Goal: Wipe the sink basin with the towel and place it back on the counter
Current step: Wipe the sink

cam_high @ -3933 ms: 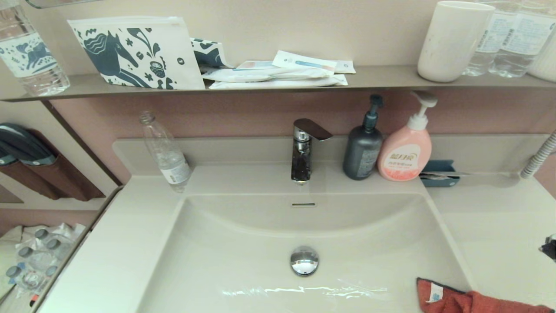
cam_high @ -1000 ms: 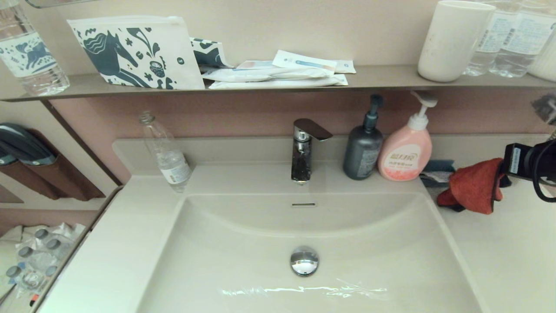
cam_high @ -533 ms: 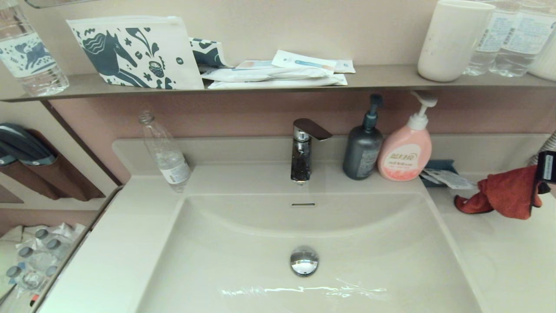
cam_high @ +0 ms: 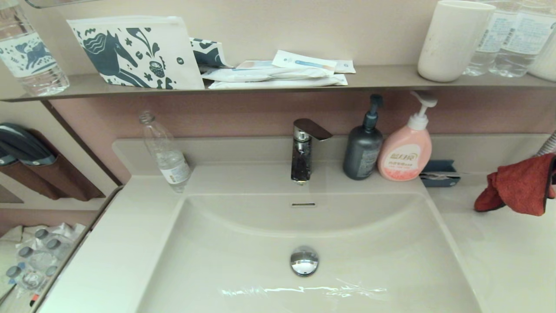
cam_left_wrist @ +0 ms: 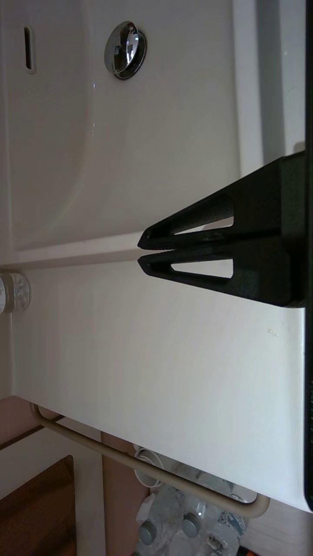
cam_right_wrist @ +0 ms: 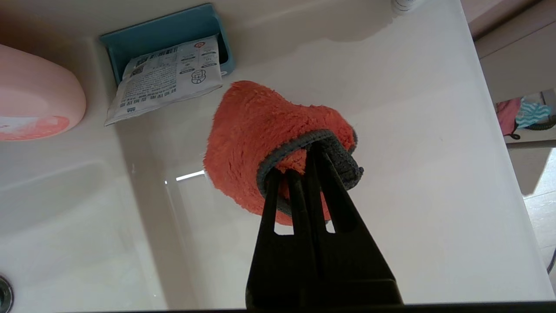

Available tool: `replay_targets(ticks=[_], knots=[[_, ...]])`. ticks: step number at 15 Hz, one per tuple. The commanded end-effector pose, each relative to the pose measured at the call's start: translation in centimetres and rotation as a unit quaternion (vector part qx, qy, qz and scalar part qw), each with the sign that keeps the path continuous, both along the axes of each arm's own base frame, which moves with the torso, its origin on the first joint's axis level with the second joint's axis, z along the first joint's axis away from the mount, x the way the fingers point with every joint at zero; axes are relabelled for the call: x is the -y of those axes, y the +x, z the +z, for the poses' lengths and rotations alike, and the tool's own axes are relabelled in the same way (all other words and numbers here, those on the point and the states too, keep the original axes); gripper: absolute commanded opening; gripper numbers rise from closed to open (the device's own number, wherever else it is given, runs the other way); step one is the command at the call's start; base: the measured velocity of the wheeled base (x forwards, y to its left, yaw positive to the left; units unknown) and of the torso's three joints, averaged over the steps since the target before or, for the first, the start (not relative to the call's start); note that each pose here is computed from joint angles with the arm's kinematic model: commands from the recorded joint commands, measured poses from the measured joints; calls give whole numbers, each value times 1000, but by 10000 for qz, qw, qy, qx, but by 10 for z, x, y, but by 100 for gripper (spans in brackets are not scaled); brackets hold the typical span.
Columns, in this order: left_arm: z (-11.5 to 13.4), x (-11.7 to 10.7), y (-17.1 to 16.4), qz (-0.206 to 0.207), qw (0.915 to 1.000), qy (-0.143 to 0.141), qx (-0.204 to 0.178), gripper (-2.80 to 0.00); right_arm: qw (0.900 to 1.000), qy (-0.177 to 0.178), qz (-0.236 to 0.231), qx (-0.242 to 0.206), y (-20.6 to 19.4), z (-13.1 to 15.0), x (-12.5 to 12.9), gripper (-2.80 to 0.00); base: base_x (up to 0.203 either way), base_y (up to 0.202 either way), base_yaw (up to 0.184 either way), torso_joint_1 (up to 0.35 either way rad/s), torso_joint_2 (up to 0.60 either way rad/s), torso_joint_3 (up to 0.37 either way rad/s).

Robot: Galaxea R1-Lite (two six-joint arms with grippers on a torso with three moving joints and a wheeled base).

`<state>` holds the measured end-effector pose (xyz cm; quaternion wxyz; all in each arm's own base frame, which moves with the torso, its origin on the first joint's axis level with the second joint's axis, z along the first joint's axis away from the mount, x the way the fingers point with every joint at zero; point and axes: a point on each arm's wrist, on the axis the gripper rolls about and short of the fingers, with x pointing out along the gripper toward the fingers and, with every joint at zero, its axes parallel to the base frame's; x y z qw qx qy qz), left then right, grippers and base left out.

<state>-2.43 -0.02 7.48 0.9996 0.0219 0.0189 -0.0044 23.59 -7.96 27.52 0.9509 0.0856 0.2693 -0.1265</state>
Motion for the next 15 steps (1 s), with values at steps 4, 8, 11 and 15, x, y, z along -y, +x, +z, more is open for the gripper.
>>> replay_targets(ticks=[4, 8, 11, 15], knots=[[0, 0, 0, 1, 10000, 2, -12, -280, 9996, 138, 225, -94, -10, -9, -7, -280, 0, 0, 0, 0, 0, 0], [0, 0, 0, 1, 10000, 2, -9, -280, 9961, 257, 800, -285, -12, -23, -33, -280, 0, 0, 0, 0, 0, 0], [0, 0, 0, 1, 10000, 2, -11, -280, 9933, 361, 1099, -31, -3, -22, -54, -280, 0, 0, 0, 0, 0, 0], [0, 0, 0, 1, 10000, 2, -14, -280, 9937, 162, 1111, -58, 20, -50, -73, -280, 0, 0, 0, 0, 0, 0]])
